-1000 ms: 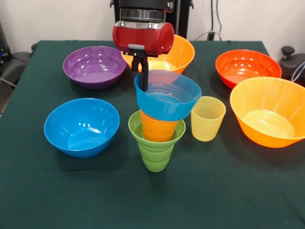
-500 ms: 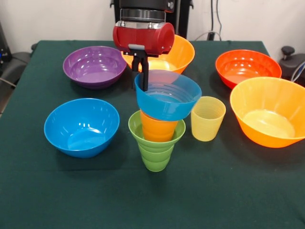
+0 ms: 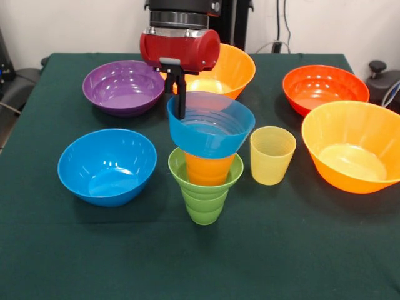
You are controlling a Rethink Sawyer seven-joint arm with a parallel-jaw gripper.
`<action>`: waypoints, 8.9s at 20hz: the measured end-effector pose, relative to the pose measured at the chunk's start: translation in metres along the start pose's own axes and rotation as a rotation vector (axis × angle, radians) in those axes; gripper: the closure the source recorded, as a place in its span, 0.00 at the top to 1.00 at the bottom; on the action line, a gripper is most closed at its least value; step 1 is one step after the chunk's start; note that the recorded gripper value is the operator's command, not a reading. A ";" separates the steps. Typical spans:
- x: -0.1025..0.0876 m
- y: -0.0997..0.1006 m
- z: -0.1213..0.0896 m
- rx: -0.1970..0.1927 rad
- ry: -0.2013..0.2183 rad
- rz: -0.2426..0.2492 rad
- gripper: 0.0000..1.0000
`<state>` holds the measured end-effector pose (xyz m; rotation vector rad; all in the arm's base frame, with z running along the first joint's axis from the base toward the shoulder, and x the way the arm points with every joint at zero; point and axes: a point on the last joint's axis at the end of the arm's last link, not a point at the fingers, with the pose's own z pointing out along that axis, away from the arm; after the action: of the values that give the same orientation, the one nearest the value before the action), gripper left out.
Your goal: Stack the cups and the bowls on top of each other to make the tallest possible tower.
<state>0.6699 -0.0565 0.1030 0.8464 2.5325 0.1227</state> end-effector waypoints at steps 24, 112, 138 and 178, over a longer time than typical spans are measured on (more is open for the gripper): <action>-0.008 -0.016 0.000 0.011 -0.006 0.016 0.00; 0.016 -0.007 -0.002 -0.018 0.028 0.016 0.00; 0.034 -0.016 0.000 -0.028 0.005 0.029 0.00; -0.001 -0.027 0.000 -0.029 -0.005 0.064 0.00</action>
<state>0.6558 -0.0788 0.0969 0.9156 2.4933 0.1776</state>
